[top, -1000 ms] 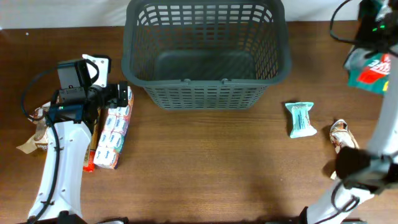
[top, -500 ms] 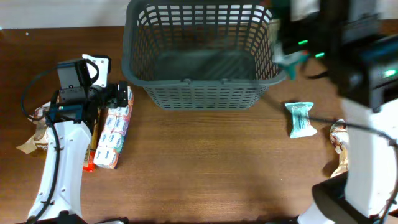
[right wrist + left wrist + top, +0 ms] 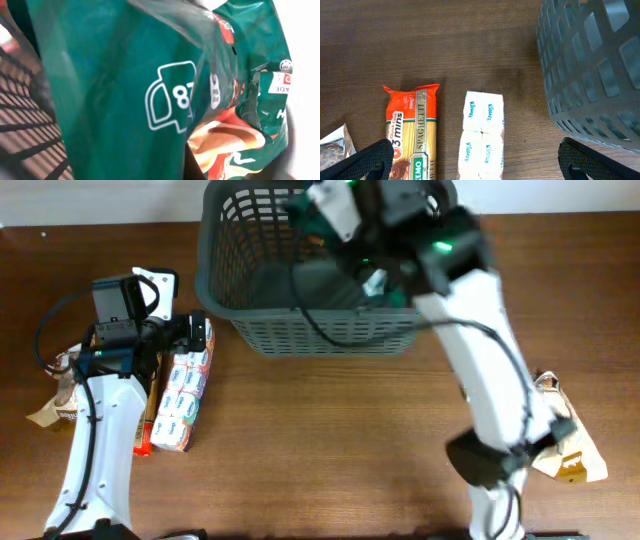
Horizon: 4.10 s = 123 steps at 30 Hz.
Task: Pack container
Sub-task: 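Lift the Nescafe bag with the right gripper and drop it into the basket, then move the right gripper to the clear rice bag and grasp it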
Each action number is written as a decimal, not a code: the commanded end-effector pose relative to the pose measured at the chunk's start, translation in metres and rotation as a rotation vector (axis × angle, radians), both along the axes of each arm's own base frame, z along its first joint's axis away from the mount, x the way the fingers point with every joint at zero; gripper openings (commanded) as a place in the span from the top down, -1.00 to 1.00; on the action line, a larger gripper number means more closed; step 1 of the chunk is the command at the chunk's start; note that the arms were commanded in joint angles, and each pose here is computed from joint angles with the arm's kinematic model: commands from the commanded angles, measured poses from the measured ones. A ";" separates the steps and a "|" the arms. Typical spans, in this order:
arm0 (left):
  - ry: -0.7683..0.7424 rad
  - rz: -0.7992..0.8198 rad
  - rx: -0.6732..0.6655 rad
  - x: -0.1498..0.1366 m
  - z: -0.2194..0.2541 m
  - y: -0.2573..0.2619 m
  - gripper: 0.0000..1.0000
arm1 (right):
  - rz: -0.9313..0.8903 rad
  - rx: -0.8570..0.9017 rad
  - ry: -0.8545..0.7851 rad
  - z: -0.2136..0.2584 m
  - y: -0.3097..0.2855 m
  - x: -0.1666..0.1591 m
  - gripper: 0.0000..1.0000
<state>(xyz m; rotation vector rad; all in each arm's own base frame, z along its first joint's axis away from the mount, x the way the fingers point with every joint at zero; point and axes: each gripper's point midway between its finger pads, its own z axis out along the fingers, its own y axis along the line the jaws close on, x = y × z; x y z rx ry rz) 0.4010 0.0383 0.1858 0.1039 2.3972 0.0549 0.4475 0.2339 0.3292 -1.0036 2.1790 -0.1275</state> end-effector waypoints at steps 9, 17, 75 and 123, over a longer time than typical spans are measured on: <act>-0.013 0.004 -0.017 0.004 0.005 0.000 -0.99 | -0.025 -0.076 0.109 -0.080 0.012 0.032 0.93; -0.013 0.004 -0.017 0.004 0.005 0.000 -0.99 | -0.077 -0.081 0.163 -0.116 -0.001 0.043 0.93; -0.013 0.004 -0.017 0.004 0.005 0.000 -0.98 | -1.151 -0.065 0.120 -0.209 -0.412 -0.181 -0.49; -0.013 0.004 -0.017 0.004 0.005 0.000 -0.98 | -1.354 0.323 0.297 -0.153 -0.429 -0.116 0.93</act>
